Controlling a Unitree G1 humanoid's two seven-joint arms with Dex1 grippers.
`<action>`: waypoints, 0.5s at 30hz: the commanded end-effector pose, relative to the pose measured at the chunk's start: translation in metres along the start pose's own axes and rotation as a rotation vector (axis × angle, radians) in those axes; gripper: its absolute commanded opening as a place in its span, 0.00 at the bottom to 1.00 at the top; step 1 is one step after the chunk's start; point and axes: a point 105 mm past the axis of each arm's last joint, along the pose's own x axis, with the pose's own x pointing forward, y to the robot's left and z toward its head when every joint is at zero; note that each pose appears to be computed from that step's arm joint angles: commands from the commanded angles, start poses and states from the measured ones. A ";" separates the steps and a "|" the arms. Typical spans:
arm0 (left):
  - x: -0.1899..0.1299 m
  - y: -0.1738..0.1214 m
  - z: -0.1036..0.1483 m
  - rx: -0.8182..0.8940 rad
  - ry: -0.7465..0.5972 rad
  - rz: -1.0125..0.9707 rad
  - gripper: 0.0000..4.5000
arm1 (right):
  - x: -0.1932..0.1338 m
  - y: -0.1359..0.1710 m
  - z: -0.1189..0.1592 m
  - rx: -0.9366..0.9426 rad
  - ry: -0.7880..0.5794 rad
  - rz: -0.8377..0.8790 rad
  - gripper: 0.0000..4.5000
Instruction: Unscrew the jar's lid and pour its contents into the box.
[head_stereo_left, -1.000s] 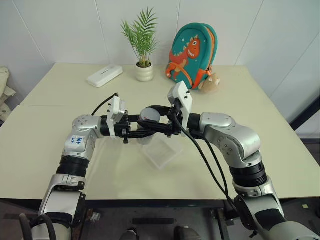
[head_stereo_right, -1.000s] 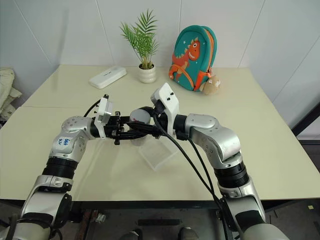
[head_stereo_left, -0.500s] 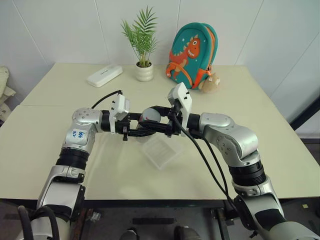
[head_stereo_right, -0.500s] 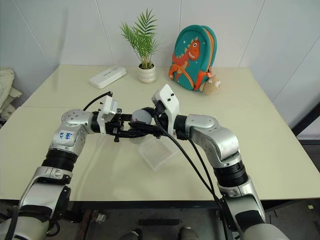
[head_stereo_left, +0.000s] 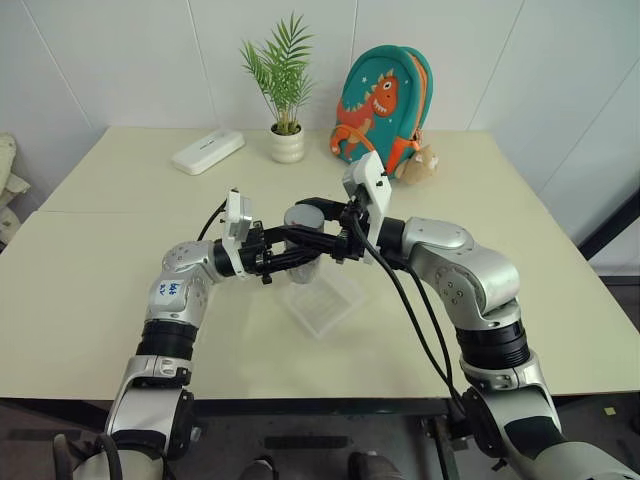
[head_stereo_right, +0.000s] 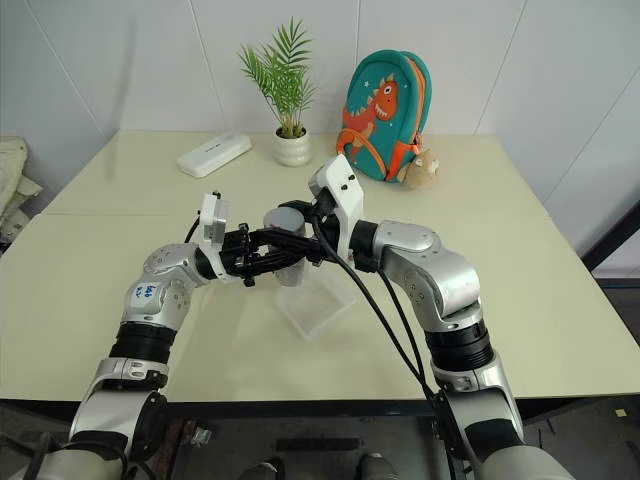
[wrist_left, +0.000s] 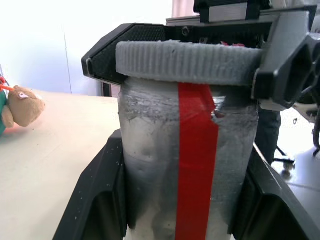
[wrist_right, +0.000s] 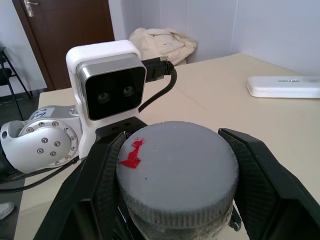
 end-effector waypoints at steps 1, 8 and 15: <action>0.001 0.005 -0.016 -0.061 0.044 0.075 0.45 | 0.015 0.067 0.045 -0.101 -0.162 0.322 0.59; -0.002 0.007 -0.013 -0.056 0.051 0.071 0.45 | 0.015 0.067 0.043 -0.078 -0.149 0.330 0.67; -0.003 0.007 -0.011 -0.052 0.053 0.048 0.45 | 0.014 0.063 0.043 -0.077 -0.141 0.317 0.99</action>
